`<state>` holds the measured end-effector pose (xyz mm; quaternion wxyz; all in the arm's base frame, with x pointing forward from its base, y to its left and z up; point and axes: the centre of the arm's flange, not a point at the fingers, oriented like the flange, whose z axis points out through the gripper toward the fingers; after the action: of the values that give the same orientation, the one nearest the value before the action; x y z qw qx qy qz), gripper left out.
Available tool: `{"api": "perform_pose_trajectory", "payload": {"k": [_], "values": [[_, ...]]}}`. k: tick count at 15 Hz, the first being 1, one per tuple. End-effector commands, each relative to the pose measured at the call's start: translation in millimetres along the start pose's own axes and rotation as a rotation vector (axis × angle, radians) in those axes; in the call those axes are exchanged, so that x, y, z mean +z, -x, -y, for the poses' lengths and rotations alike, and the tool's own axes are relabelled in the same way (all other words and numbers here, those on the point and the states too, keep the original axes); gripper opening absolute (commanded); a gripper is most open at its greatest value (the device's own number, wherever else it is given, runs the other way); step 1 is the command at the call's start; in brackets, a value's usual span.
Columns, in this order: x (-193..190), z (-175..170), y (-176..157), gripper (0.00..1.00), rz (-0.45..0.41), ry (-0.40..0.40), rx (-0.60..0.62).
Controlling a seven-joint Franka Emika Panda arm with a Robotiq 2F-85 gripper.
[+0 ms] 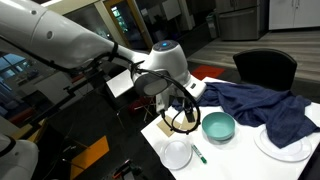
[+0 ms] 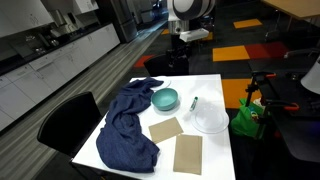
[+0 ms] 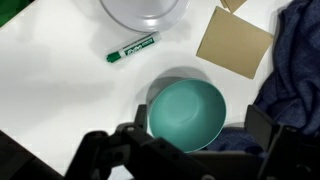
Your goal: Move the green bowl to the right
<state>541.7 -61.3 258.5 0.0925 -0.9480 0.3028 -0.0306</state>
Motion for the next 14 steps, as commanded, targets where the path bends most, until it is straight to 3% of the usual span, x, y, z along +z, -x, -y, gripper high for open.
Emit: {"api": "perform_pose_trajectory", "payload": {"k": [1, 6, 14], "values": [[28.4, -10.8, -13.3, 1.0, -0.023, 0.007, -0.006], [66.3, -25.2, -32.7, 1.0, -0.065, 0.039, 0.01], [112.5, -33.3, -70.4, 1.0, -0.018, 0.086, 0.022]]}}
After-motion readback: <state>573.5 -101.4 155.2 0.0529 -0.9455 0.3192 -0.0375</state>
